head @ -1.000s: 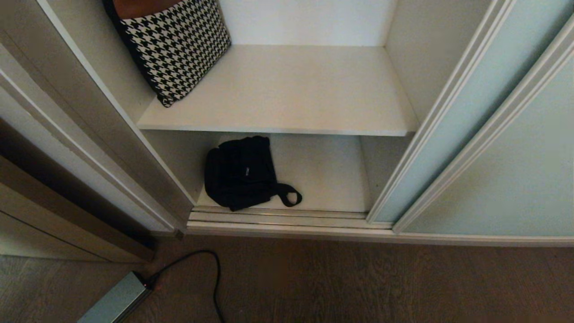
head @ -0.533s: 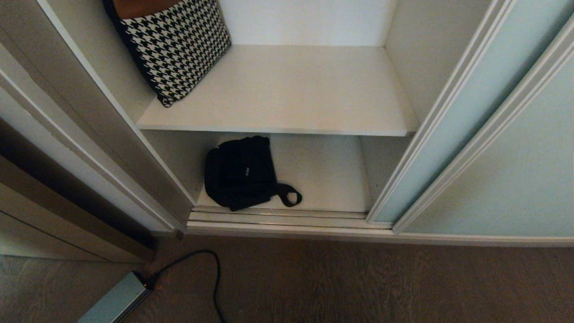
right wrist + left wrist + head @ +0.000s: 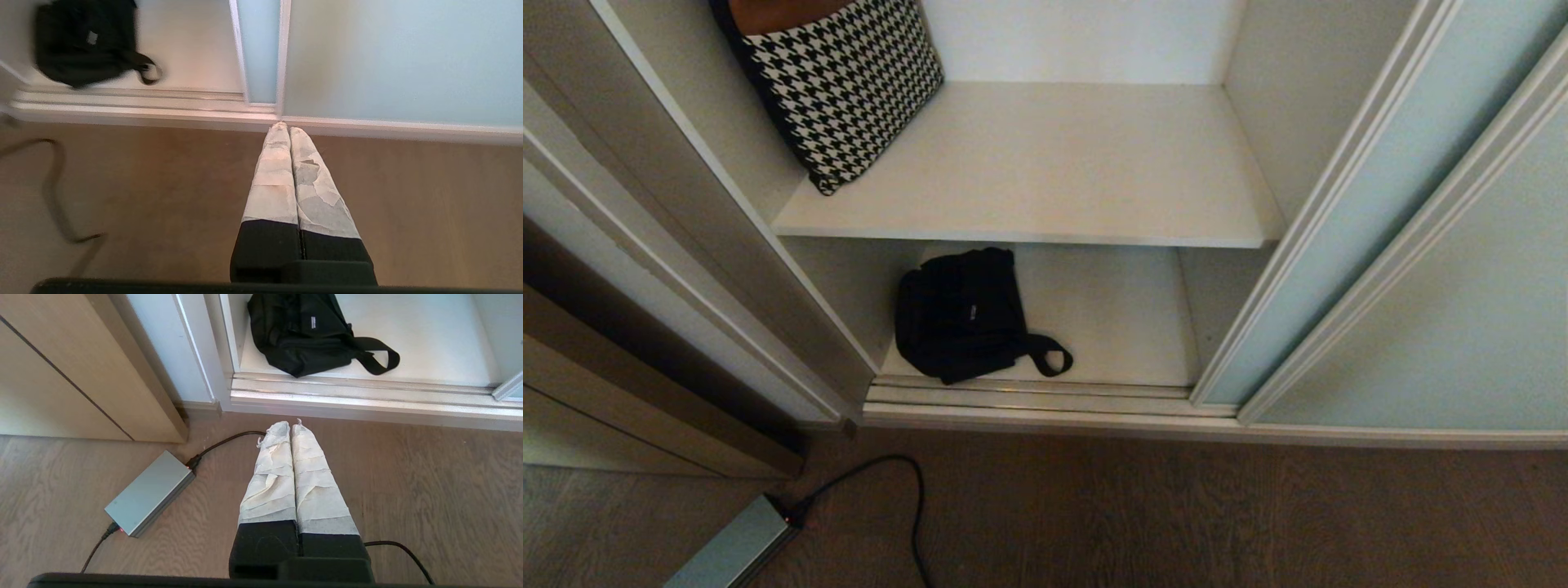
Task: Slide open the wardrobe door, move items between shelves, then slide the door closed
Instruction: Close the door
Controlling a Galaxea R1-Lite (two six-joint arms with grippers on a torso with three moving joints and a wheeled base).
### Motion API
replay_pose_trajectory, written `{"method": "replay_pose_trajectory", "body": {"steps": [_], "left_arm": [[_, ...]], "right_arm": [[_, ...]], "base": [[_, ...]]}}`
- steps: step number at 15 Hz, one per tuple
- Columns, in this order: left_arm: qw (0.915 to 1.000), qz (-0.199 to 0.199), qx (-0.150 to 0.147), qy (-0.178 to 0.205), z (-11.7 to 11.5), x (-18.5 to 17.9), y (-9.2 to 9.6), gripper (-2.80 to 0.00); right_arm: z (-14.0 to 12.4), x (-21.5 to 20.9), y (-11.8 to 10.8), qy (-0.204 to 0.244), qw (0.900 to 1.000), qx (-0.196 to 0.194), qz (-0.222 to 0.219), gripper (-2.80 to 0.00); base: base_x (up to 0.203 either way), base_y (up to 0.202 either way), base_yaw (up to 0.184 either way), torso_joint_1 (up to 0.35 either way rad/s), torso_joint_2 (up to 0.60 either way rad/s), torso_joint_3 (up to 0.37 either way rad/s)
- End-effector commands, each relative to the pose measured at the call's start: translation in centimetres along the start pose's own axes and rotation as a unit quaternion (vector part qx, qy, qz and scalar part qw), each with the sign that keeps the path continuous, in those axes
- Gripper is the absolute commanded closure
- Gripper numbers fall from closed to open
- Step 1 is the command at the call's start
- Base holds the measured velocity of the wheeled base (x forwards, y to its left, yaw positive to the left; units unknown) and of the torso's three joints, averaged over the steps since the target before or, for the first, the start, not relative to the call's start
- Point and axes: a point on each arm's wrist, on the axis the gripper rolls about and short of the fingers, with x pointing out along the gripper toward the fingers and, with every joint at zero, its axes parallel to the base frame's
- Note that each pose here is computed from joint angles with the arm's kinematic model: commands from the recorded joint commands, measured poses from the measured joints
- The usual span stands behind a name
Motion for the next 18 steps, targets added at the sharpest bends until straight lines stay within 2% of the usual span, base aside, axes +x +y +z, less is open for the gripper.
{"method": "replay_pose_trajectory", "body": {"steps": [1,3,5,7,9,11,13,18], "left_arm": [[1.0000,0.000,0.000,0.001,0.0,0.0,0.0,0.00],[1.0000,0.001,-0.001,0.001,0.0,0.0,0.0,0.00],[1.0000,0.000,0.000,0.000,0.0,0.0,0.0,0.00],[1.0000,0.000,0.000,0.000,0.0,0.0,0.0,0.00],[1.0000,0.000,0.000,0.000,0.0,0.0,0.0,0.00],[1.0000,0.000,-0.001,0.000,0.0,0.0,0.0,0.00],[1.0000,0.000,0.000,0.001,0.0,0.0,0.0,0.00],[1.0000,0.000,0.000,0.001,0.0,0.0,0.0,0.00]], "right_arm": [[5.1,-0.5,0.3,0.051,0.998,0.032,0.005,0.00],[9.4,0.7,0.6,0.086,0.992,0.088,0.015,0.00],[13.2,2.6,0.9,0.110,0.981,0.152,0.041,0.00],[16.3,4.3,1.4,0.127,0.961,0.229,0.090,0.00],[17.7,5.8,1.7,0.153,0.929,0.308,0.139,0.00],[19.0,7.4,1.9,0.128,0.916,0.341,0.168,0.00],[20.1,9.1,2.0,0.097,0.911,0.359,0.178,0.00],[21.2,11.1,1.8,0.047,0.918,0.354,0.169,0.00]], "base": [[0.000,0.000,0.000,0.000,0.00,0.000],[0.000,0.000,0.000,0.000,0.00,0.000],[0.000,0.000,0.000,0.000,0.00,0.000],[0.000,0.000,0.000,0.000,0.00,0.000],[0.000,0.000,0.000,0.000,0.00,0.000],[0.000,0.000,0.000,0.000,0.00,0.000],[0.000,0.000,0.000,0.000,0.00,0.000],[0.000,0.000,0.000,0.000,0.00,0.000]]}}
